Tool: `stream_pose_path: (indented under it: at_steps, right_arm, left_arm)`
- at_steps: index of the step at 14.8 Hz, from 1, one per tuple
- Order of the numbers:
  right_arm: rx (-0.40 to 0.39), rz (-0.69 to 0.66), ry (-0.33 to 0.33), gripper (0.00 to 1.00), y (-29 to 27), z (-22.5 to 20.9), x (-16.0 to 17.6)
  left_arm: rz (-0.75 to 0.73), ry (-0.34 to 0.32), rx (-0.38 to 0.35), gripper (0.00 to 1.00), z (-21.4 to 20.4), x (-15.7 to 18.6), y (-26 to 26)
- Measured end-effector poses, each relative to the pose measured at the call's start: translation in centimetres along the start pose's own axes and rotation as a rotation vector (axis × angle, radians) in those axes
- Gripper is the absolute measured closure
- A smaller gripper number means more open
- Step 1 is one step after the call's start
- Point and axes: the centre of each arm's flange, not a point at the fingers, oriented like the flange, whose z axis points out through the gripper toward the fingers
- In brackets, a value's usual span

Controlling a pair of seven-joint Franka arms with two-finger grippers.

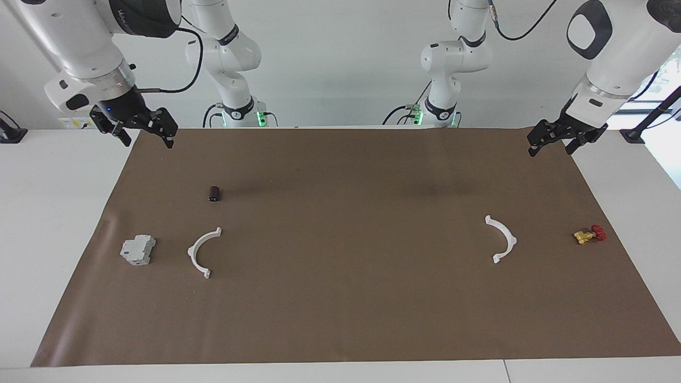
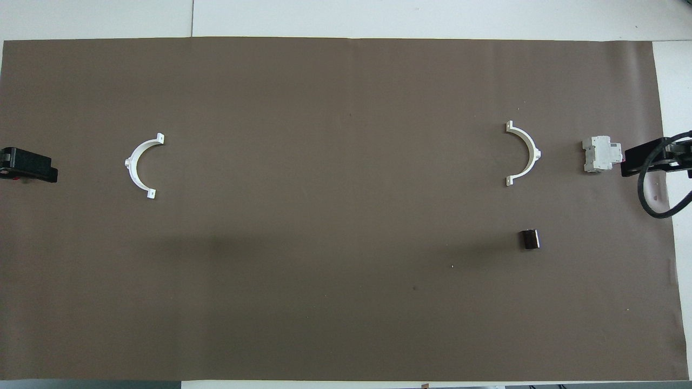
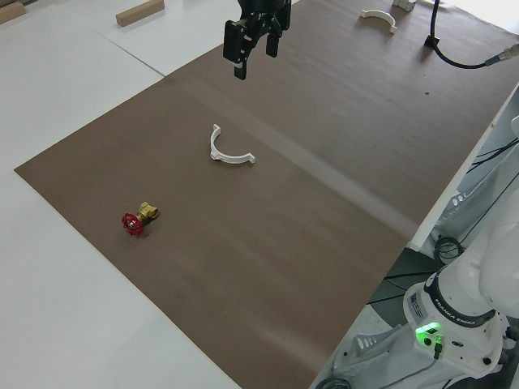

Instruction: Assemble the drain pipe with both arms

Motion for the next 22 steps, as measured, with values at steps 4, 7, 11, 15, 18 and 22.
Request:
stream_pose_path:
  at_steps: [4, 7, 11, 15, 18, 22]
  right_arm:
    - [0.000, -0.004, 0.000, 0.00, -0.2, 0.0, 0.0]
    - [0.000, -0.005, 0.000, 0.00, -0.3, 0.0, 0.0]
    - [-0.001, -0.009, -0.002, 0.00, -0.5, 0.1, 0.0]
    - [0.011, -0.028, 0.056, 0.00, -1.5, 1.3, 0.9]
    - [0.055, -0.055, 0.109, 0.00, -4.0, 6.3, 2.4]
    - [0.066, -0.083, 0.161, 0.00, -6.7, 16.3, 7.5]
  left_arm:
    - [0.000, 0.000, 0.000, 0.00, 0.0, 0.0, 0.0]
    - [0.000, 0.000, 0.000, 0.00, 0.0, 0.0, 0.0]
    - [0.006, 0.000, 0.000, 0.00, 0.0, 0.0, 0.4]
    - [0.009, -0.003, 0.000, 0.00, 0.0, 0.0, 0.6]
    - [0.013, -0.001, 0.001, 0.00, 0.0, 0.0, 0.8]
    - [0.014, 0.047, 0.004, 0.00, 0.7, 1.1, 0.8]
